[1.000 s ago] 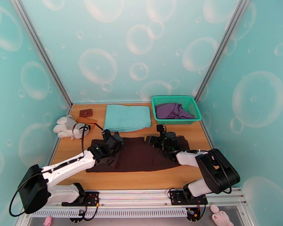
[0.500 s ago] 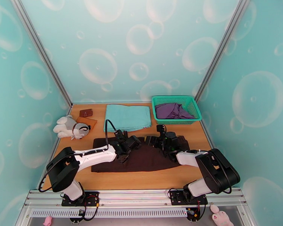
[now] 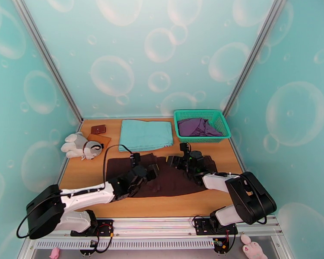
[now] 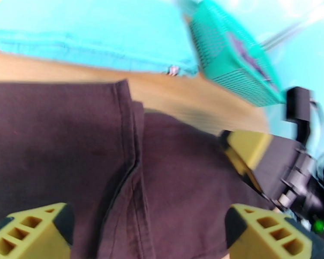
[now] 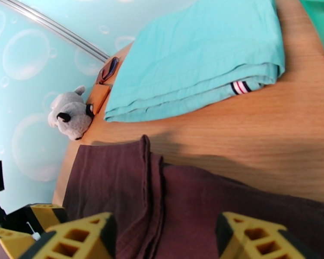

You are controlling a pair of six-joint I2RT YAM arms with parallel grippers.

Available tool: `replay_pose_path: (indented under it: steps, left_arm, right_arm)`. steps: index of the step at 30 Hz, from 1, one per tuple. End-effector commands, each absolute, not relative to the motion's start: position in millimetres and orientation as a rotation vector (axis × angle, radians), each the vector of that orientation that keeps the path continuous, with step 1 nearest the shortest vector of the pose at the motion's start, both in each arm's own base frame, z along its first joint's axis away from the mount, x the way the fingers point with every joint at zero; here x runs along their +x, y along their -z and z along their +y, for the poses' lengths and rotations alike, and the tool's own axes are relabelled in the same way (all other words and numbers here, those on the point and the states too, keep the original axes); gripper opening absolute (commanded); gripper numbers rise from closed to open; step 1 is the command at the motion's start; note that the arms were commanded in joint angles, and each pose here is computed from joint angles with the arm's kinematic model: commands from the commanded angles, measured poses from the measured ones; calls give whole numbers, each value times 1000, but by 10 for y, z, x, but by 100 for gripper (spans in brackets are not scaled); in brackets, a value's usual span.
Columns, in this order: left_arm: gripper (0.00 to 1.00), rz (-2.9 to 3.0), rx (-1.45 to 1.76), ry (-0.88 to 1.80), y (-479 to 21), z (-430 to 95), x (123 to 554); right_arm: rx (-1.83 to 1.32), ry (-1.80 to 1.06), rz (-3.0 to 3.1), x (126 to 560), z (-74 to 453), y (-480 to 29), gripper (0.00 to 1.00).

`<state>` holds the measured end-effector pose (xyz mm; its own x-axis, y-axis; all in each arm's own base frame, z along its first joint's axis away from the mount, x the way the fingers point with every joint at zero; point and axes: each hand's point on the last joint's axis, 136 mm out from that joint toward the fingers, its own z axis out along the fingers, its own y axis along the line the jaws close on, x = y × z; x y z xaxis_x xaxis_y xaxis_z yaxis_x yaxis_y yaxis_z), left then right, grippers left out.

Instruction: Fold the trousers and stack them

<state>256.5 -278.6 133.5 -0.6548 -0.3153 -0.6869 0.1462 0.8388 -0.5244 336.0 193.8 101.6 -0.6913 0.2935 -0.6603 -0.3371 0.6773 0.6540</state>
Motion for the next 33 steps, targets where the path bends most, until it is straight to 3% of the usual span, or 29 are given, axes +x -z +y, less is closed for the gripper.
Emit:
replay_pose_path:
  steps: [1, 6, 13, 27, 33]
  left_arm:
    - [99, 2227, 23, 744, -1227, -2871, 2460]
    - [99, 2271, 93, 899, -993, -3110, 2287]
    - [99, 2395, 45, 766, -662, -3182, 2299]
    - [99, 2278, 415, 1130, -958, -3904, 1831]
    - [99, 2279, 379, 796, -923, -3650, 2110]
  right_arm:
    - [-64, -1014, 2058, 3432, 1953, -1159, 65]
    - [-71, -1018, 2064, 3442, 1969, -1131, 65]
    - [-71, -998, 2066, 3468, 1930, -1131, 66]
    - [38, -983, 2072, 3531, 1685, -1069, 65]
    - [58, -948, 2048, 3537, 1588, -1135, 65]
